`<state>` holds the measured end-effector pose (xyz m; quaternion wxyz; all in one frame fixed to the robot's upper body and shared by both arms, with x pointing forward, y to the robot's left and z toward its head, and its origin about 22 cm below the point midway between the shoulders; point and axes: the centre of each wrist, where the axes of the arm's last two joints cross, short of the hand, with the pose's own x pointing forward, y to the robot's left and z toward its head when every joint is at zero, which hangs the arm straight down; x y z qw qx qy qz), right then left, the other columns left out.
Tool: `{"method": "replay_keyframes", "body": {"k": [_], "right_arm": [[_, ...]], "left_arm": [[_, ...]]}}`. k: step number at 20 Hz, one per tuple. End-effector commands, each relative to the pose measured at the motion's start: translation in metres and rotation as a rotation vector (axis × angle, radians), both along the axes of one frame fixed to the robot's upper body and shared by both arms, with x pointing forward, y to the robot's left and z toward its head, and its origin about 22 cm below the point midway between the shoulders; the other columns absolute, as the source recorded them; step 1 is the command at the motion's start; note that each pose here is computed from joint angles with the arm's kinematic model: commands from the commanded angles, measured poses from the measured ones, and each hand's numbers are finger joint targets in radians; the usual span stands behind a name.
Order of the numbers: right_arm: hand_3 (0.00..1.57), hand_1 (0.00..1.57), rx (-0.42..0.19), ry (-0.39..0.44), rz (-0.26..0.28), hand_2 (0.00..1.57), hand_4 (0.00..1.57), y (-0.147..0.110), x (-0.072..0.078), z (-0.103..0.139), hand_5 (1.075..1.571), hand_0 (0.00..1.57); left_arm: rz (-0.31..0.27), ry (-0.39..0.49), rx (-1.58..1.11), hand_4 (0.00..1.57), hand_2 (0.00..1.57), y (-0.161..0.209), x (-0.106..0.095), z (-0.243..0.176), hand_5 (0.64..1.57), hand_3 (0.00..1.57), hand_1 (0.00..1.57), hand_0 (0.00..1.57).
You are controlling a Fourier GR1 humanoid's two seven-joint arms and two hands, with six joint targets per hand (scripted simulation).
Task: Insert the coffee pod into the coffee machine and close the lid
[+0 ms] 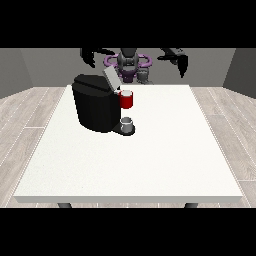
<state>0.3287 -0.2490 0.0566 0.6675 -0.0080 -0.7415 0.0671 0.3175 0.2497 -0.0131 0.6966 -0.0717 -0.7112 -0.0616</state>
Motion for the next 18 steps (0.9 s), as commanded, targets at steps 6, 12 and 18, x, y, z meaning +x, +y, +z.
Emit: {"method": "replay_keyframes", "body": {"k": [6, 12, 18], "right_arm": [[0.00, 0.00, 0.009, -0.029, 0.049, 0.00, 0.00, 0.008, 0.025, 0.000, 1.571, 0.00], [0.00, 0.00, -0.017, -0.015, 0.052, 0.00, 0.00, -0.006, 0.037, 0.000, 1.571, 0.00], [0.00, 0.00, -0.047, -0.028, 0.088, 0.00, 0.00, 0.019, 0.044, 0.005, 1.571, 0.00]], "left_arm": [[0.029, -0.055, 0.023, 0.00, 0.00, 0.013, -0.004, 0.029, 1.571, 0.00, 0.00, 0.00], [0.040, -0.069, 0.048, 0.00, 0.00, -0.002, -0.018, 0.034, 1.571, 0.00, 0.00, 0.00], [0.079, -0.108, 0.023, 0.00, 0.00, 0.030, -0.020, 0.032, 1.571, 0.00, 0.00, 0.00]]}}
